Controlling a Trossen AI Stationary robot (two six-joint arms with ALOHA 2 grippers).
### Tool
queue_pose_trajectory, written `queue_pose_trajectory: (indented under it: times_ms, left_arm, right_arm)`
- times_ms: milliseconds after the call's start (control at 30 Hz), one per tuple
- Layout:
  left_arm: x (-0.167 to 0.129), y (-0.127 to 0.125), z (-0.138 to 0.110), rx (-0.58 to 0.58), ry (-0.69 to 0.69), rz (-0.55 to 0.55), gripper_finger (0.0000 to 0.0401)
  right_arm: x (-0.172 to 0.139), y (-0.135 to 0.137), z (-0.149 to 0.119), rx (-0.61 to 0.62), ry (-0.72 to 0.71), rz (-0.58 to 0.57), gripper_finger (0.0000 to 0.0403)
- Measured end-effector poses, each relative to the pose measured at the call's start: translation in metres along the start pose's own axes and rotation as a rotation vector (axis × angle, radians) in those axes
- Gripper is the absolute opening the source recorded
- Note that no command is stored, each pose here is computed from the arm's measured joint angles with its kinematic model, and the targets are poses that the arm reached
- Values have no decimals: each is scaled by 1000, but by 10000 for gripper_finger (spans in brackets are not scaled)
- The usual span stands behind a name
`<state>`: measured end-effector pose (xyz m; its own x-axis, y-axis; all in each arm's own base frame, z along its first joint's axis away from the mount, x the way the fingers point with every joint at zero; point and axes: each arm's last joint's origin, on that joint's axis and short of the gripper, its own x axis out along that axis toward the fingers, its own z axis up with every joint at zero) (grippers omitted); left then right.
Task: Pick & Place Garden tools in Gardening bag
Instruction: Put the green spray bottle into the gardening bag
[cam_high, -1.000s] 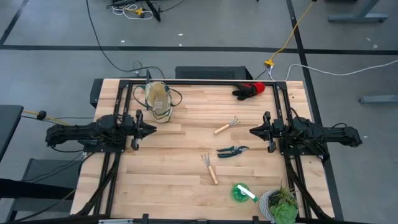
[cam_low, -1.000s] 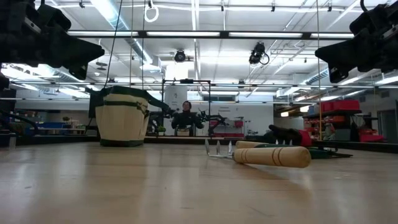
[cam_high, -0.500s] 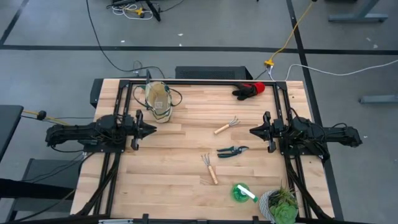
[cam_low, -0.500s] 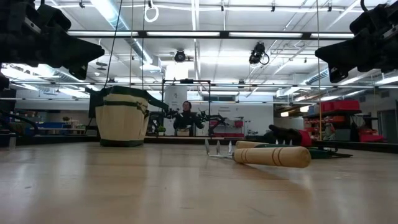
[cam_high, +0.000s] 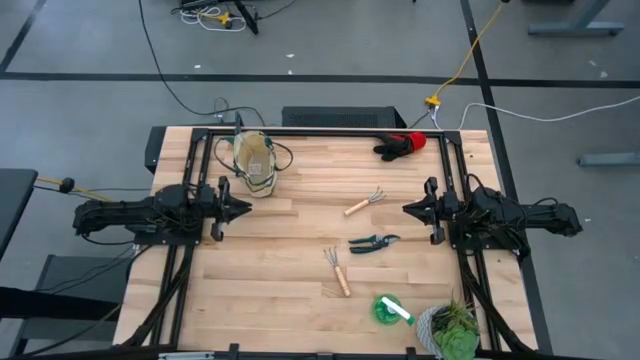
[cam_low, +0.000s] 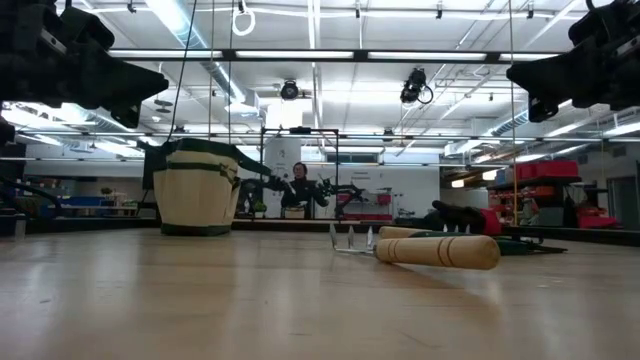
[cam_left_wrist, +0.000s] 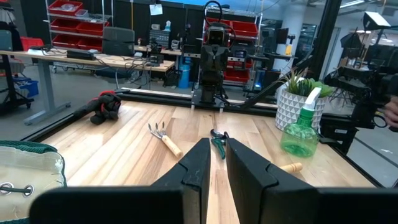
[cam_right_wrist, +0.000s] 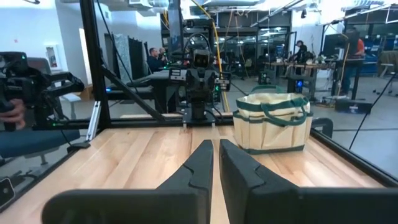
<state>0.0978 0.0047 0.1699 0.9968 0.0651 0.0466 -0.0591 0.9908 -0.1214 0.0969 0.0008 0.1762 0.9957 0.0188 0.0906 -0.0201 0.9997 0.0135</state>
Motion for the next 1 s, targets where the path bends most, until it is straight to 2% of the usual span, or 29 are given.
queue_pose_trajectory:
  times_ms: [367, 500, 600, 800, 1000]
  left_arm:
    - [0, 1, 2, -16, -21, 25, 57]
    - [-1, 0, 7, -27, -45, 13, 31]
    - [-4, -3, 24, -33, -70, -13, 7]
    - [-16, -7, 63, -53, -62, -10, 5]
    - [-20, -12, 100, -38, -69, -12, 3]
  right_arm:
    - [0, 0, 0, 31, 1, 1, 31]
    - [0, 0, 3, 59, -31, 2, 14]
    - [-1, 0, 11, 73, -113, 6, 4]
    - [-2, 0, 22, 78, -158, -11, 2]
    - [-10, 0, 54, 83, -186, -24, 1]
